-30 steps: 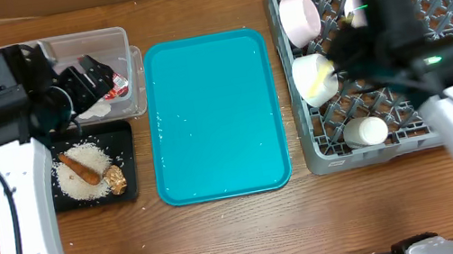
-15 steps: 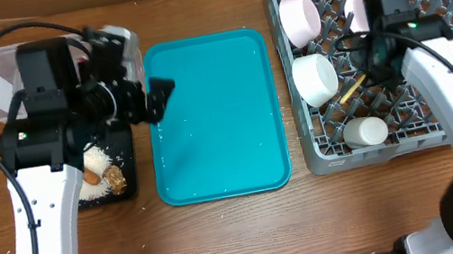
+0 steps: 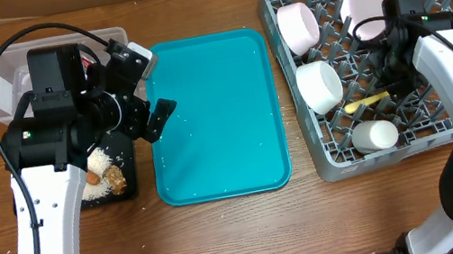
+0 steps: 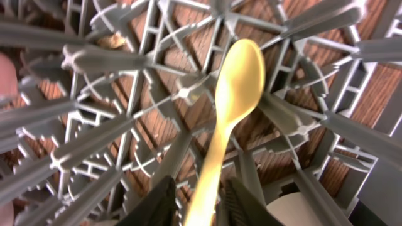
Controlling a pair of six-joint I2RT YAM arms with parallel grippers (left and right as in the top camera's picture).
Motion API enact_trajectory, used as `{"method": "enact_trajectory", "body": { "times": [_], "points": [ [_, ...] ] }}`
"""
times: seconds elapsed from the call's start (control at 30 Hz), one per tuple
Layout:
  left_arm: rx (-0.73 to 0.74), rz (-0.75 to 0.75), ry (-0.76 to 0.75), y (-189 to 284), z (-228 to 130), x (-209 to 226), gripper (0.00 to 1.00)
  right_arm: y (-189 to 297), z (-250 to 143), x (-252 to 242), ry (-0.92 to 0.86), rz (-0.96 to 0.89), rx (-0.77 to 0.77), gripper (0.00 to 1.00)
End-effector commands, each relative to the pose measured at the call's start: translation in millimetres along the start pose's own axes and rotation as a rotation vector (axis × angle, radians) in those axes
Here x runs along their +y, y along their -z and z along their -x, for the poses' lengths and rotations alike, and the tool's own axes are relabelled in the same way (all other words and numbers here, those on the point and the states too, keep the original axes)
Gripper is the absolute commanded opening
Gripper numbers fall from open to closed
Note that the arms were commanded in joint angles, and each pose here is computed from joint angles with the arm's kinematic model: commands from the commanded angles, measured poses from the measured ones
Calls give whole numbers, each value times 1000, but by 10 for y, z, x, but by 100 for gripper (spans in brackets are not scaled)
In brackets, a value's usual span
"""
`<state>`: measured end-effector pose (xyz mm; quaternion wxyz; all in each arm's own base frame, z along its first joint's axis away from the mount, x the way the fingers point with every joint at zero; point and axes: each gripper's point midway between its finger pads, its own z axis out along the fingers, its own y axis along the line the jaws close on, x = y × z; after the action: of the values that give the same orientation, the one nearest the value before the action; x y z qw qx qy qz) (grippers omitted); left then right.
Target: Sort waste into correct bins and load items into the dishwasher
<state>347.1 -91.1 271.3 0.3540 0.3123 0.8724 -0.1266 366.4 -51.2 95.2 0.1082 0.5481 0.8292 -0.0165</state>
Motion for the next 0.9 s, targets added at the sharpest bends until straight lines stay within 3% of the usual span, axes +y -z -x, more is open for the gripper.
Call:
{"method": "enact_trajectory", "body": {
  "times": [0.0,0.17,0.3,0.33,0.5,0.63,0.87],
  "points": [
    [-15,14,-36,45,53,10,100,276,49,200,67,107,-8,32],
    [-15,14,-36,45,53,10,100,1269,-12,577,354,418,-11,36],
    [-15,15,-36,45,53,11,100,2197,-292,385,580,569,-68,68],
    [-15,14,-36,45,53,10,100,2366,-387,248,604,578,-70,100],
    [-15,14,-36,45,53,10,100,2898,-688,-348,634,650,-102,100],
    [-15,15,-36,45,53,11,100,2986,-802,-886,675,592,-135,100],
    [-15,14,-36,45,53,10,100,3392,-768,-1286,804,726,-476,100]
  ]
}}
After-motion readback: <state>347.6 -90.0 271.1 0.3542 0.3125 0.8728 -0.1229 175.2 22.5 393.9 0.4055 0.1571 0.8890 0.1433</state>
